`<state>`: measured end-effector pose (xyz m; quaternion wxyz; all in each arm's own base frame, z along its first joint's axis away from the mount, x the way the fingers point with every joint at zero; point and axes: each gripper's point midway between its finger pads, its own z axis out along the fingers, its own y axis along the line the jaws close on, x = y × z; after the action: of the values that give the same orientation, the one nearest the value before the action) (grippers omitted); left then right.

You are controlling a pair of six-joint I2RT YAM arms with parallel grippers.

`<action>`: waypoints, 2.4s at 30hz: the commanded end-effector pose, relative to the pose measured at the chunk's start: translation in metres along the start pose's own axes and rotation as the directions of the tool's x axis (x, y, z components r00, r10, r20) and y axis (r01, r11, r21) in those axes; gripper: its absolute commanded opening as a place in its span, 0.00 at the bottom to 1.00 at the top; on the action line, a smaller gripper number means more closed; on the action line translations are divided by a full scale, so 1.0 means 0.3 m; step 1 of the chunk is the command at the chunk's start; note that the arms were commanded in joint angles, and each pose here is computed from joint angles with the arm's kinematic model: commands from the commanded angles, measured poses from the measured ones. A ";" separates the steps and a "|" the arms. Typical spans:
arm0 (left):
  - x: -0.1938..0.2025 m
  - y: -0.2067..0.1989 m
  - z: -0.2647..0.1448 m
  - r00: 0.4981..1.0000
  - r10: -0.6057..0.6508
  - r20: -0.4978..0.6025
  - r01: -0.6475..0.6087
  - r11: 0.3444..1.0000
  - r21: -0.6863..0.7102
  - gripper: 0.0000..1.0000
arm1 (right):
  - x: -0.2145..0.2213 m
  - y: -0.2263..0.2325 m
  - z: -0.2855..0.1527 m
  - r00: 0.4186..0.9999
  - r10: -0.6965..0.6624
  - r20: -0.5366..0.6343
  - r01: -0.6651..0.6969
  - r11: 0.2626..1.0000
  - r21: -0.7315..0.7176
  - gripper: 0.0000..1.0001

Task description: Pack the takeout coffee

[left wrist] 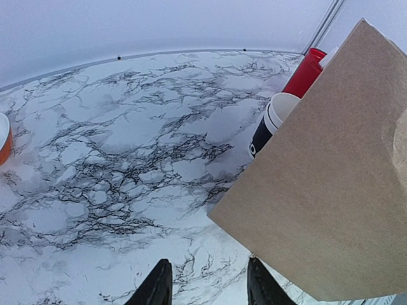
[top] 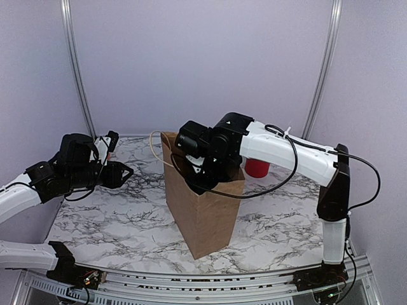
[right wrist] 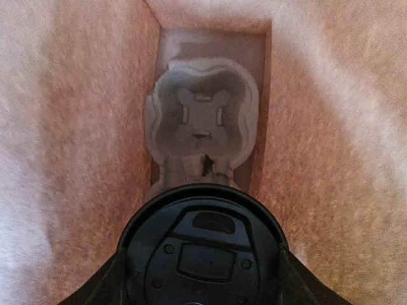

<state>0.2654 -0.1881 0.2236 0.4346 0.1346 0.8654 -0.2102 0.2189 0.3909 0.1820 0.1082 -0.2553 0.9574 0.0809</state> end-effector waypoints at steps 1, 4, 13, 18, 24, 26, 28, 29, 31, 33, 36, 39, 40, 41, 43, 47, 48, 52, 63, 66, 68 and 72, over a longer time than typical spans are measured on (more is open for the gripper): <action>0.028 0.010 0.007 0.999 -0.003 -0.034 0.002 1.000 -0.007 0.41 | 0.054 0.009 -0.028 1.000 0.002 -0.029 -0.003 1.000 -0.013 0.58; 0.026 0.012 0.005 1.000 -0.003 -0.031 0.003 1.000 -0.010 0.41 | 0.082 0.017 -0.019 0.999 0.001 -0.053 -0.002 1.000 -0.017 0.58; 0.027 0.010 0.002 1.000 -0.001 -0.029 0.001 1.000 -0.007 0.41 | 0.122 0.013 0.052 0.997 0.013 -0.074 -0.013 1.000 0.008 0.58; 0.026 0.015 0.001 1.000 0.001 -0.025 -0.001 1.000 -0.014 0.41 | 0.130 0.020 0.114 0.997 0.025 -0.067 -0.025 1.000 -0.004 0.58; 0.029 0.016 0.004 1.000 0.000 -0.029 0.000 1.000 -0.014 0.41 | 0.178 0.005 0.178 0.995 0.031 -0.096 -0.031 1.000 0.003 0.58; 0.029 0.015 0.005 1.000 -0.002 -0.031 0.001 1.000 -0.014 0.41 | 0.185 0.000 0.190 0.995 0.033 -0.099 -0.032 0.999 0.005 0.58; 0.030 0.015 0.006 0.999 -0.001 -0.032 0.001 1.000 -0.014 0.41 | 0.192 -0.002 0.201 0.994 0.034 -0.103 -0.034 0.999 0.007 0.58; 0.031 0.017 0.007 0.999 -0.002 -0.033 0.001 1.000 -0.016 0.41 | 0.193 -0.003 0.203 0.994 0.034 -0.103 -0.034 0.999 0.006 0.58; 0.031 0.015 0.007 0.999 -0.002 -0.033 0.002 1.000 -0.014 0.41 | 0.198 -0.004 0.212 0.994 0.033 -0.105 -0.033 0.999 0.007 0.58; 0.032 0.017 0.008 0.999 -0.003 -0.035 0.003 1.000 -0.015 0.41 | 0.199 -0.004 0.215 0.994 0.032 -0.104 -0.031 0.999 0.007 0.58; 0.035 0.016 0.012 0.999 -0.003 -0.039 0.002 1.000 -0.015 0.41 | 0.193 -0.004 0.211 0.995 0.029 -0.097 -0.028 1.000 0.009 0.58; 0.036 0.017 0.015 0.999 -0.003 -0.042 0.002 1.000 -0.017 0.41 | 0.194 -0.006 0.214 0.995 0.027 -0.098 -0.025 1.000 0.012 0.58; 0.036 0.016 0.015 0.999 -0.003 -0.042 0.002 1.000 -0.016 0.41 | 0.195 -0.008 0.215 0.995 0.027 -0.099 -0.025 1.000 0.015 0.58; 0.036 0.016 0.015 0.999 -0.003 -0.042 0.003 1.000 -0.016 0.41 | 0.193 -0.008 0.215 0.995 0.027 -0.095 -0.026 1.000 0.015 0.58; 0.037 0.017 0.018 0.999 -0.005 -0.045 0.004 1.000 -0.017 0.41 | 0.195 -0.008 0.217 0.995 0.022 -0.100 -0.020 1.000 0.014 0.58; 0.038 0.017 0.020 0.999 -0.002 -0.047 0.001 1.000 -0.018 0.41 | 0.193 -0.004 0.213 0.995 0.020 -0.098 -0.019 1.000 0.014 0.58; 0.037 0.017 0.019 0.999 -0.002 -0.047 0.001 1.000 -0.018 0.41 | 0.190 -0.004 0.208 0.995 0.020 -0.096 -0.019 1.000 0.015 0.59; 0.035 0.017 0.018 0.999 -0.002 -0.044 0.001 1.000 -0.017 0.41 | 0.176 -0.003 0.187 0.996 0.021 -0.082 -0.019 1.000 0.022 0.59; 0.034 0.016 0.012 0.999 -0.002 -0.038 0.001 1.000 -0.015 0.41 | 0.168 0.004 0.162 0.997 0.020 -0.072 -0.018 0.999 0.028 0.61; 0.033 0.016 0.012 0.999 -0.003 -0.038 0.002 1.000 -0.015 0.41 | 0.169 0.005 0.160 0.997 0.020 -0.071 -0.018 0.999 0.029 0.61; 0.034 0.016 0.011 0.999 -0.003 -0.038 0.003 1.000 -0.015 0.41 | 0.175 0.004 0.164 0.997 0.020 -0.074 -0.018 0.999 0.030 0.62; 0.034 0.017 0.011 0.999 -0.004 -0.038 0.003 1.000 -0.016 0.41 | 0.198 0.000 0.190 0.996 0.023 -0.089 -0.021 0.999 0.024 0.61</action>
<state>0.2670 -0.1891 0.2183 0.4278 0.1351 0.8694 -0.2070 0.1854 0.3811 0.1188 0.0754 -0.2439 0.9640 0.0743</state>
